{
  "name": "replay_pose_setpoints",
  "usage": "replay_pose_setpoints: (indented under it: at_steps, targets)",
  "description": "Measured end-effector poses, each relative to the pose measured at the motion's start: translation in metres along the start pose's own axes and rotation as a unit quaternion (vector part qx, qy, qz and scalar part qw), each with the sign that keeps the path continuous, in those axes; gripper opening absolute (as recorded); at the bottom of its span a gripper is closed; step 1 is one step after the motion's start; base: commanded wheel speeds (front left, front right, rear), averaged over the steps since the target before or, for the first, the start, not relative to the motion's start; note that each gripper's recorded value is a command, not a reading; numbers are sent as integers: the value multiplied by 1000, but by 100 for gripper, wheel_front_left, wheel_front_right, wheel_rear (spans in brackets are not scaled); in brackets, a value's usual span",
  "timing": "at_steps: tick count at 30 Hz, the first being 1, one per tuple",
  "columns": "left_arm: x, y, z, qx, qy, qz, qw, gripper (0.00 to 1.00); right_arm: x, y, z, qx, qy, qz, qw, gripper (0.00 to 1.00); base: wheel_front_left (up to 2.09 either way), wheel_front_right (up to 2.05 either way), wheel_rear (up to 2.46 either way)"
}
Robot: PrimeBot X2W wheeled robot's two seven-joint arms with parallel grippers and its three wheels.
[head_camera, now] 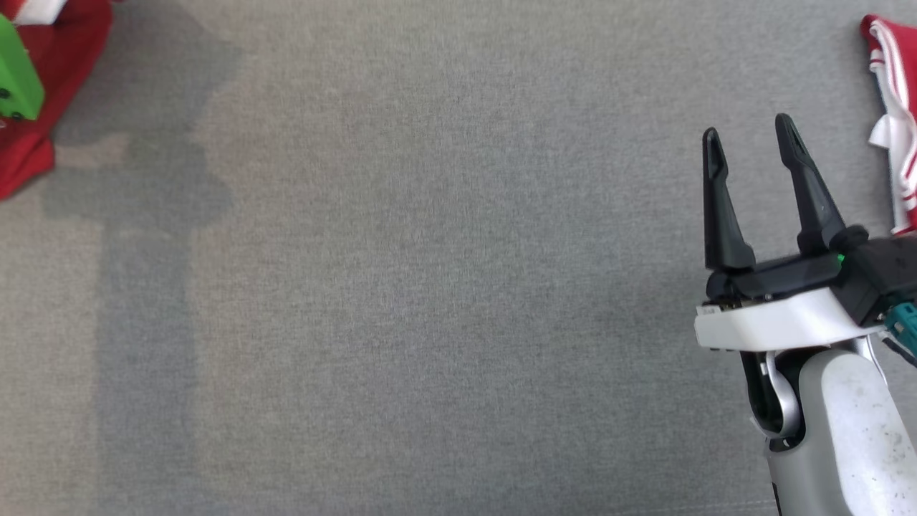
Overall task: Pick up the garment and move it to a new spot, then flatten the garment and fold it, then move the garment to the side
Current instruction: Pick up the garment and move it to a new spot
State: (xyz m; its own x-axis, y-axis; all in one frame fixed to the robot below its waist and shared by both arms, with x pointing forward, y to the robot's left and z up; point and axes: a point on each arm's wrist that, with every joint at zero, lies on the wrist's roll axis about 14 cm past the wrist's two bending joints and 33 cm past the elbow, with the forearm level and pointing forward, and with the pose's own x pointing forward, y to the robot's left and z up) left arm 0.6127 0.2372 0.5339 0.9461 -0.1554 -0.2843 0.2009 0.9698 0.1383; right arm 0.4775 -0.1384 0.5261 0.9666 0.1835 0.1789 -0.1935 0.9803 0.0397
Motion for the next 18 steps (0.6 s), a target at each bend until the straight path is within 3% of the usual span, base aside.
replay_pose_setpoints:
  at_steps: [9,18]
  targets:
    - [-64,-86,80,60,-78,-131,986,0,-40,-12,40,13,-31,-31,999,100,0,0,0]
    - [-122,-211,104,101,-121,-299,941,0,-81,-32,69,15,-58,-71,996,100,0,0,0]
